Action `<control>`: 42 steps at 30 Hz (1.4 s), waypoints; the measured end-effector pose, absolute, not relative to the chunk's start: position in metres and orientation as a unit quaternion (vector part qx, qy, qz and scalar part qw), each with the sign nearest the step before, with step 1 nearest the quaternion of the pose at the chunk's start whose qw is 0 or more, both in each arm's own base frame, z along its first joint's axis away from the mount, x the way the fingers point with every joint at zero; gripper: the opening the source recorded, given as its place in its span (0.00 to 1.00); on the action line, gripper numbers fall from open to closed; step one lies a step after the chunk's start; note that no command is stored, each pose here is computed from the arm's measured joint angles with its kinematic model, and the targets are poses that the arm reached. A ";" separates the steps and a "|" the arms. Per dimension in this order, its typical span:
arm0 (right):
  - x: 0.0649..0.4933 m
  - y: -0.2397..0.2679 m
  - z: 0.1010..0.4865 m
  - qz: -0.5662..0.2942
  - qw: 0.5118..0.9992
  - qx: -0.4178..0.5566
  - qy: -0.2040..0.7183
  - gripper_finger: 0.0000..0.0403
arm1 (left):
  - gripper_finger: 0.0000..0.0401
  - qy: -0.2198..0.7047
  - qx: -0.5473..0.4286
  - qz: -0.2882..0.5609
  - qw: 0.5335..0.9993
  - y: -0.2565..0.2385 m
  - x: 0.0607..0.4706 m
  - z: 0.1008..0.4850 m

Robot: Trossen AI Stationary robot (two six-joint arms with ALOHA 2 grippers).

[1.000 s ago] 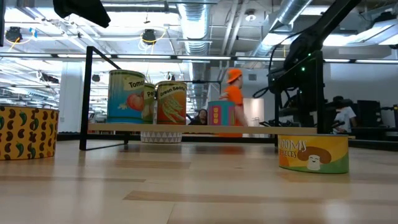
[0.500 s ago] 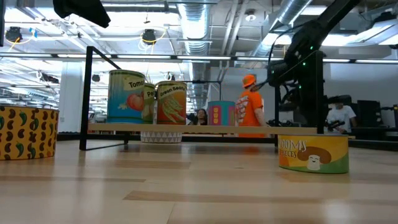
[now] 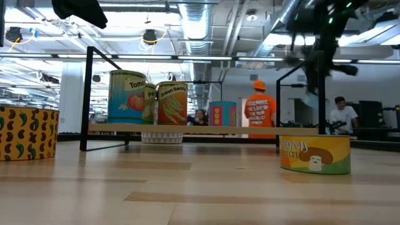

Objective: Pick and place cans onto a shelf
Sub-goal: Put the canned salmon on the shelf

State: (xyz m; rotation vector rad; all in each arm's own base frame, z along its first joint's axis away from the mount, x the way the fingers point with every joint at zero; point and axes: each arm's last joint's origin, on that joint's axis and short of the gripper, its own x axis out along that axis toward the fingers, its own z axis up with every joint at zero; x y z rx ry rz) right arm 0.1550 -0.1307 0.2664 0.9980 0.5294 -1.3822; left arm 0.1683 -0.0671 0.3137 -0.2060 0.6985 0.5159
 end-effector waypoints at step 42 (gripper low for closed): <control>0.314 -0.107 0.334 -0.100 0.832 0.031 0.545 0.01 | 0.18 0.348 -0.095 0.237 0.902 -0.068 0.168 0.313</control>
